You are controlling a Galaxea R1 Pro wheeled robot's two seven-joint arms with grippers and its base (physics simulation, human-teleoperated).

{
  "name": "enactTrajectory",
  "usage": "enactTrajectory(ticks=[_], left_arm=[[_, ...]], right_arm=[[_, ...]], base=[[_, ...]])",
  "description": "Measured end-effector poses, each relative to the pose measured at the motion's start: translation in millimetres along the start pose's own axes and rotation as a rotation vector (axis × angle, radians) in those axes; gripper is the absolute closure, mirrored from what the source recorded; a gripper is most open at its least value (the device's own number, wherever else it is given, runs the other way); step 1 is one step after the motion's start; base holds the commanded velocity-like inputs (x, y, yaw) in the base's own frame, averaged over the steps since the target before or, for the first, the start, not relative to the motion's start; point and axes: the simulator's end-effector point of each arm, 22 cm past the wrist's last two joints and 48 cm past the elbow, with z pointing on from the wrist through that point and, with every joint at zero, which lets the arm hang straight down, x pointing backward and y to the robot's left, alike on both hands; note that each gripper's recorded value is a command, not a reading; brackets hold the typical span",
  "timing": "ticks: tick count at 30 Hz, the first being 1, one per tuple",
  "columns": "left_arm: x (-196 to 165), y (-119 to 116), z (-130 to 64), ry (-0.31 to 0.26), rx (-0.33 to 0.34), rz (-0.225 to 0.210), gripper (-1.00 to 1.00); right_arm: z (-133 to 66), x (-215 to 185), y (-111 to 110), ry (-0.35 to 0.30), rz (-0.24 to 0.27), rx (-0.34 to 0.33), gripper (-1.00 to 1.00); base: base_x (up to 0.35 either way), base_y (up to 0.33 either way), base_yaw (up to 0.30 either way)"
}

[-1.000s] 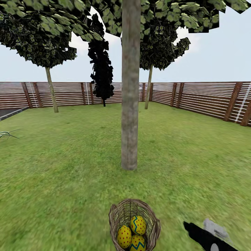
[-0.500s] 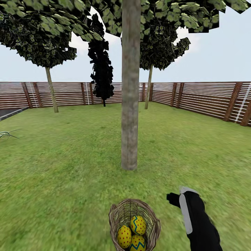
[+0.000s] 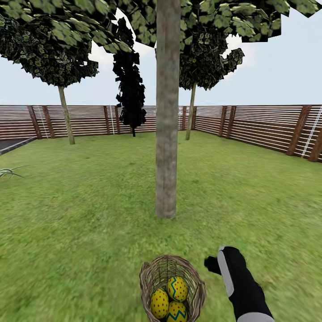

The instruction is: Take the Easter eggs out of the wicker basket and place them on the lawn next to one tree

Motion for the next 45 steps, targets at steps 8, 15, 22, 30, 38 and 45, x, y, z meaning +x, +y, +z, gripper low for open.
enactTrajectory(ticks=[8,15,22,30,38,45], left_arm=[[-40,7,-18.7,-0.029,0.01,0.003,-1.0],[-53,13,-21.8,-0.043,0.004,0.019,-1.0],[-51,18,-24.0,-0.048,0.0,0.026,-1.0],[-47,23,-26.6,-0.043,-0.005,0.031,-1.0],[-56,22,-27.7,-0.062,-0.003,0.032,-1.0],[-64,21,-28.9,-0.074,-0.001,0.033,-1.0]], right_arm=[[44.5,59,11,0.106,-0.025,0.007,-1.0],[55.7,70,15,0.112,-0.028,0.008,-1.0],[57.7,73,14,0.116,-0.031,0.011,-1.0],[56.5,66,16,0.106,-0.03,0.009,-1.0],[49.0,25,30,0.057,-0.028,-0.01,-1.0],[57.2,-7,48,0.012,-0.034,-0.017,-1.0]], base=[[0.0,0.0,0.0],[0.0,0.0,0.0],[0.0,0.0,0.0],[0.0,0.0,0.0],[0.0,0.0,0.0],[0.0,0.0,0.0]])
